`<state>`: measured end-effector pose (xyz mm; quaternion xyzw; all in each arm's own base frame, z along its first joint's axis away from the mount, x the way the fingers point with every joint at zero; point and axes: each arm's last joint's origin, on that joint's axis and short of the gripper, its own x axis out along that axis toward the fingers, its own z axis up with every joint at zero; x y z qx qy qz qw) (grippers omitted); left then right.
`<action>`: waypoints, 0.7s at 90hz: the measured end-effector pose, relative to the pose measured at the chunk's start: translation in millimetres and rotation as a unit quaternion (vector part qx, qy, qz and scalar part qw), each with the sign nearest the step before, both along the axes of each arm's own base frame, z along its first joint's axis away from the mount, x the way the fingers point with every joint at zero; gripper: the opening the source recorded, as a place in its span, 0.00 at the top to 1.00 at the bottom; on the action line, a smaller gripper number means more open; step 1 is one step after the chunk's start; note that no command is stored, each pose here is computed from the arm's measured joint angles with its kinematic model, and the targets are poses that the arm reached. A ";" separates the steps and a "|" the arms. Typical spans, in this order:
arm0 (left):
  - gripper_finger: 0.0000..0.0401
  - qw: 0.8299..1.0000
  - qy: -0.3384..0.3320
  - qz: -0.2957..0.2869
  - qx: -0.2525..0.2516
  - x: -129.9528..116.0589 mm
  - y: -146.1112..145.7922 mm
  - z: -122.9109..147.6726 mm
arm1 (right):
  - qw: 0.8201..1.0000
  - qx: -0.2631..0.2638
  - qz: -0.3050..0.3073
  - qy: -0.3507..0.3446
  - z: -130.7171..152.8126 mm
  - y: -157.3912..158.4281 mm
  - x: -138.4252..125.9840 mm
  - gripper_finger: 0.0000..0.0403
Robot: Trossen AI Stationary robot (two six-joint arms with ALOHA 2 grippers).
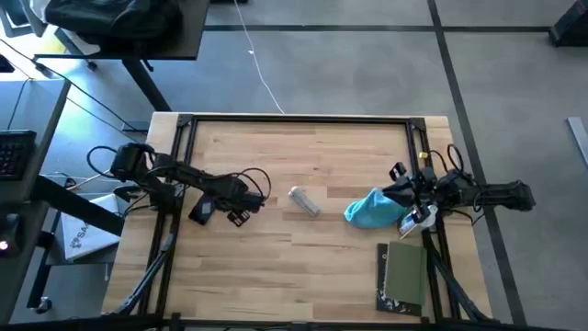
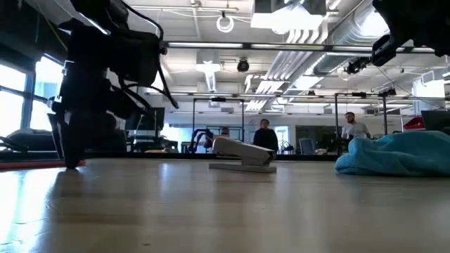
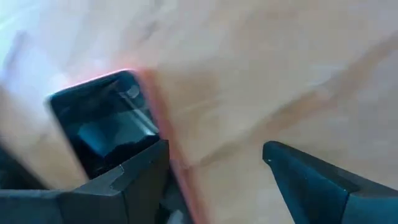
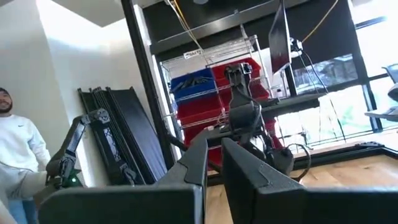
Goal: Apply microfiber cloth
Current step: Spray the pink phone with the spray bottle
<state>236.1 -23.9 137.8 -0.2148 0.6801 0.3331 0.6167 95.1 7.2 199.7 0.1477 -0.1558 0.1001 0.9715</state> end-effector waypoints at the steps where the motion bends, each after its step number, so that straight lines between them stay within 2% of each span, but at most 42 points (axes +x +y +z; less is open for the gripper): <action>1: 0.35 1.000 -0.003 -0.001 -0.001 0.2 -0.4 0.6 | 1.000 0.000 0.000 0.000 0.0 0.0 0.0 0.96; 11: 0.35 0.999 -0.042 -0.016 -0.023 3.0 -4.2 10.0 | 1.000 -0.002 -0.001 -0.001 0.2 0.0 0.0 0.96; 23: 0.35 0.997 -0.061 -0.033 -0.019 -5.9 -2.1 29.3 | 1.000 0.001 -0.001 0.000 0.1 -0.1 0.0 0.96; 28: 0.35 0.999 -0.050 -0.015 -0.011 -13.6 1.6 36.9 | 1.000 0.001 -0.001 0.000 0.2 -0.1 0.0 0.96; 34: 0.36 1.000 -0.003 0.024 0.018 -28.6 8.8 41.1 | 1.000 0.001 -0.001 0.000 0.1 -0.1 0.0 0.96; 43: 0.37 0.995 0.048 0.075 0.052 -45.4 17.0 35.1 | 1.000 0.001 -0.002 0.000 0.1 -0.1 0.0 0.96; 63: 0.38 0.987 0.082 0.125 0.055 -64.0 21.4 0.6 | 1.000 0.009 0.001 0.001 0.2 -0.1 0.0 0.96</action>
